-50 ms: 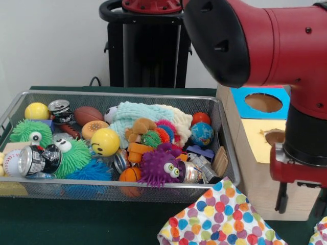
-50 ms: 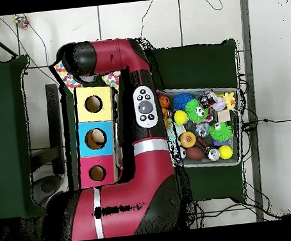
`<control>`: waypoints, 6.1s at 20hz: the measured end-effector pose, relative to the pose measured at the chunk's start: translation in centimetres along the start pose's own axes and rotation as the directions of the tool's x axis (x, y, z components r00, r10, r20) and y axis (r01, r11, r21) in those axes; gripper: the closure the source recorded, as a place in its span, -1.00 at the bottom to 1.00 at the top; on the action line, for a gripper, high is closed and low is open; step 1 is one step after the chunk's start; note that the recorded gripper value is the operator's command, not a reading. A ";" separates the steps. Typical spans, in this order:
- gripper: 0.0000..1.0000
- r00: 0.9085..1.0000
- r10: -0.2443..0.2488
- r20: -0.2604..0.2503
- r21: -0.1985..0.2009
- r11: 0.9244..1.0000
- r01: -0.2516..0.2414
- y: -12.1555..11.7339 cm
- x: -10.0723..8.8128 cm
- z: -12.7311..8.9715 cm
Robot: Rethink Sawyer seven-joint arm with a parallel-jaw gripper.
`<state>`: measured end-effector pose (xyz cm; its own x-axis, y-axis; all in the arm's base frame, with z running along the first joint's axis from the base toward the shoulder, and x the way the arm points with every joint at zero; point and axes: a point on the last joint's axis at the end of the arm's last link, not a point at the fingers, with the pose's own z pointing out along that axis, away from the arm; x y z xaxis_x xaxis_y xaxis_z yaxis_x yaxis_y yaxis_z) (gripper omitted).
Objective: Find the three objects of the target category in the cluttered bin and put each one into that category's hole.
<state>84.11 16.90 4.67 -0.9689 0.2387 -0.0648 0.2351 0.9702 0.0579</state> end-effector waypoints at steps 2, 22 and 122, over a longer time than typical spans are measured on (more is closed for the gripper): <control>-1.00 1.000 -0.022 -0.001 0.016 1.000 0.022 -0.7 0.1 -0.1; -1.00 0.995 -0.086 -0.049 0.113 0.989 0.091 -4.7 3.6 -6.2; -1.00 0.988 -0.121 -0.094 0.193 0.972 0.137 -3.9 2.6 9.3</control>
<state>81.39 14.12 -4.97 -0.9931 0.1147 0.0230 0.1102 0.9833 -0.1446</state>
